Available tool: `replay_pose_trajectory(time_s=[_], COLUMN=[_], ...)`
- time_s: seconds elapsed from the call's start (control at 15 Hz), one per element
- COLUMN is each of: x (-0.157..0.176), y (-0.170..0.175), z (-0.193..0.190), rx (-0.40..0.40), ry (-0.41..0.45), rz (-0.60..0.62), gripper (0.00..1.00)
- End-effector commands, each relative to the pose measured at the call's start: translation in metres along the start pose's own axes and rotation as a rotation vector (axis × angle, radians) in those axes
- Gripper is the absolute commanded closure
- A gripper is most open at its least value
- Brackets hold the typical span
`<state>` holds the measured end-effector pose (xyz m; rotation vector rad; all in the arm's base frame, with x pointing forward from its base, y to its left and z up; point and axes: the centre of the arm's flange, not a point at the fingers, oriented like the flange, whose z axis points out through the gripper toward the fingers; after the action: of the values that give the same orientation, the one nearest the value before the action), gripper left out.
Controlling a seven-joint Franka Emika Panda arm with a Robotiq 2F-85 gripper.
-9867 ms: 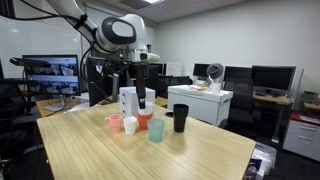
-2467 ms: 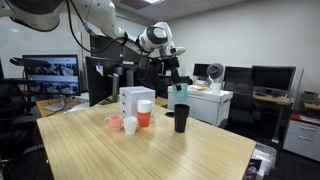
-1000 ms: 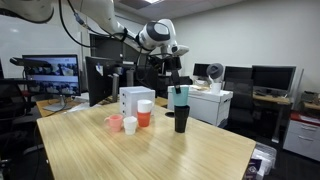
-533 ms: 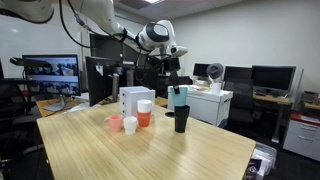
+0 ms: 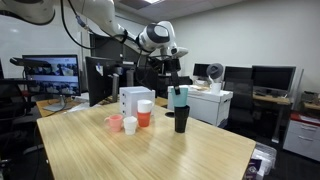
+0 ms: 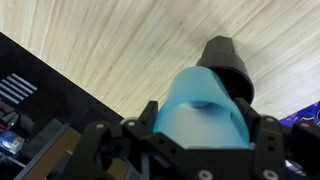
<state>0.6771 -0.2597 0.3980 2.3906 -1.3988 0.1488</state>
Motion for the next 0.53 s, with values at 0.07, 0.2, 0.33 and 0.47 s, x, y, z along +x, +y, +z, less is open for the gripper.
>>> replay_pose_trajectory(time_s=[0.07, 0.2, 0.33, 0.47], x=[0.009, 0.011, 0.013, 0.014], y=[-0.004, -0.007, -0.010, -0.013], z=[-0.001, 0.000, 0.002, 0.005], rx=[0.009, 0.006, 0.003, 0.000], ry=[-0.004, 0.000, 0.005, 0.007], rz=[-0.010, -0.010, -0.011, -0.014], gripper=[0.48, 0.48, 0.48, 0.48])
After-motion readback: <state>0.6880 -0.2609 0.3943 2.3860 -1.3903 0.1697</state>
